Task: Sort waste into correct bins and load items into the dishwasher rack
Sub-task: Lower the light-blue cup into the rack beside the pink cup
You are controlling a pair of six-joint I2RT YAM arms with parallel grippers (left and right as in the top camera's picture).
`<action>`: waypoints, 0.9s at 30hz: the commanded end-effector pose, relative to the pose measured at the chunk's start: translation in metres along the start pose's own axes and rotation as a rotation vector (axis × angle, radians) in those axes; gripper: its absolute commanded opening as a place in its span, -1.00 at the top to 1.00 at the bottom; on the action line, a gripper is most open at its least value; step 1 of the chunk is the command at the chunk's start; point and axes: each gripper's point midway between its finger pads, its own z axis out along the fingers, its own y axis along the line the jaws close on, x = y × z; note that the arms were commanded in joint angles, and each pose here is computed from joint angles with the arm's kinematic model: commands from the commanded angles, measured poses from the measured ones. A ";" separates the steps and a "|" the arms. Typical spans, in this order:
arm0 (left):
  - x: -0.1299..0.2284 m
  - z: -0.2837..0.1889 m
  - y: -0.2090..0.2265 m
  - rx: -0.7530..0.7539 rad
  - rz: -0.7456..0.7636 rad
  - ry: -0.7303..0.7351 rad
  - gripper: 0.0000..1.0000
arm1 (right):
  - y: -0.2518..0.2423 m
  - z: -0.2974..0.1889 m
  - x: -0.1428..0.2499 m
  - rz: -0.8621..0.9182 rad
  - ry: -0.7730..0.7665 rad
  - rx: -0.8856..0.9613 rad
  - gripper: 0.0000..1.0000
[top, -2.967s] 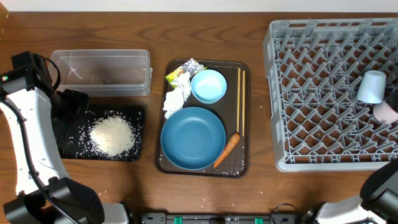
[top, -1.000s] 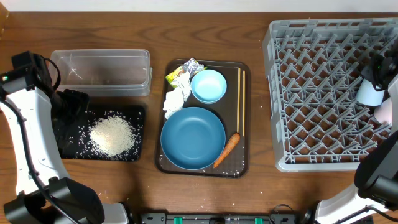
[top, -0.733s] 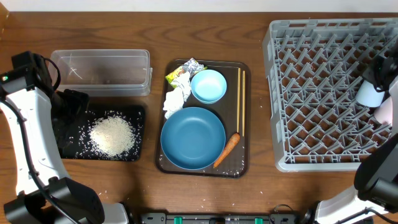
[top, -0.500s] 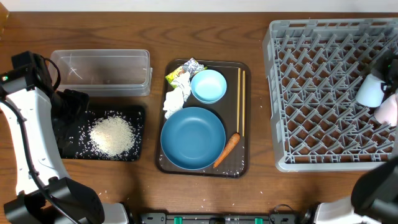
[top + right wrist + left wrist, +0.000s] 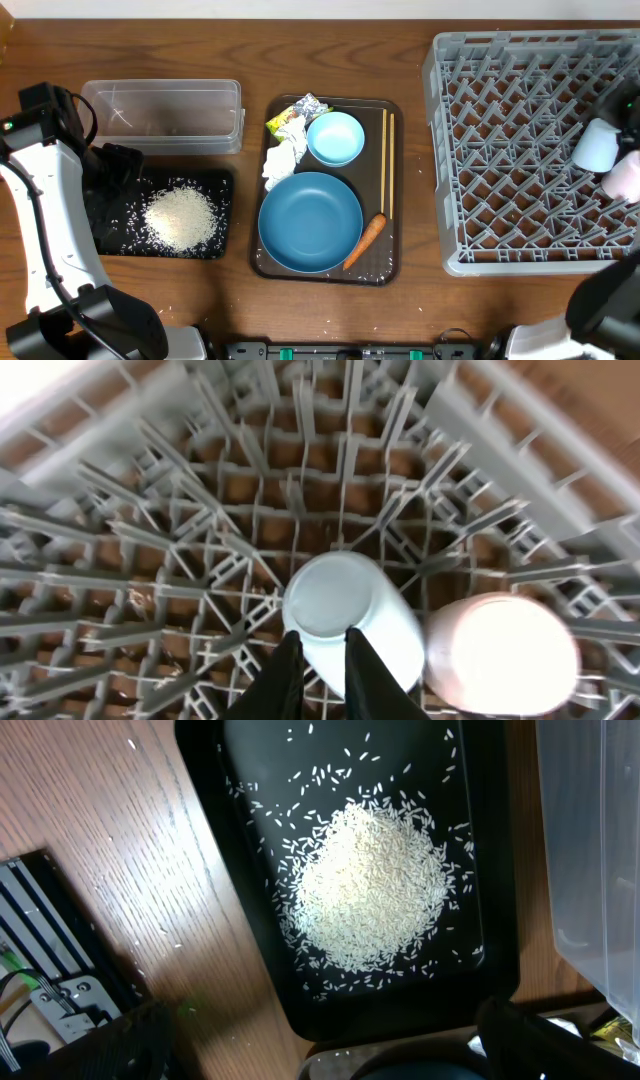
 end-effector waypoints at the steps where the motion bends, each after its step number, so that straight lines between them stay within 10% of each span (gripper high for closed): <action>1: -0.002 0.000 0.000 -0.007 -0.012 -0.001 -0.98 | 0.003 0.018 0.011 -0.007 0.051 -0.008 0.75; 27: -0.002 0.000 0.000 -0.007 -0.012 -0.001 -0.98 | -0.019 0.030 0.029 -0.031 0.119 0.103 0.97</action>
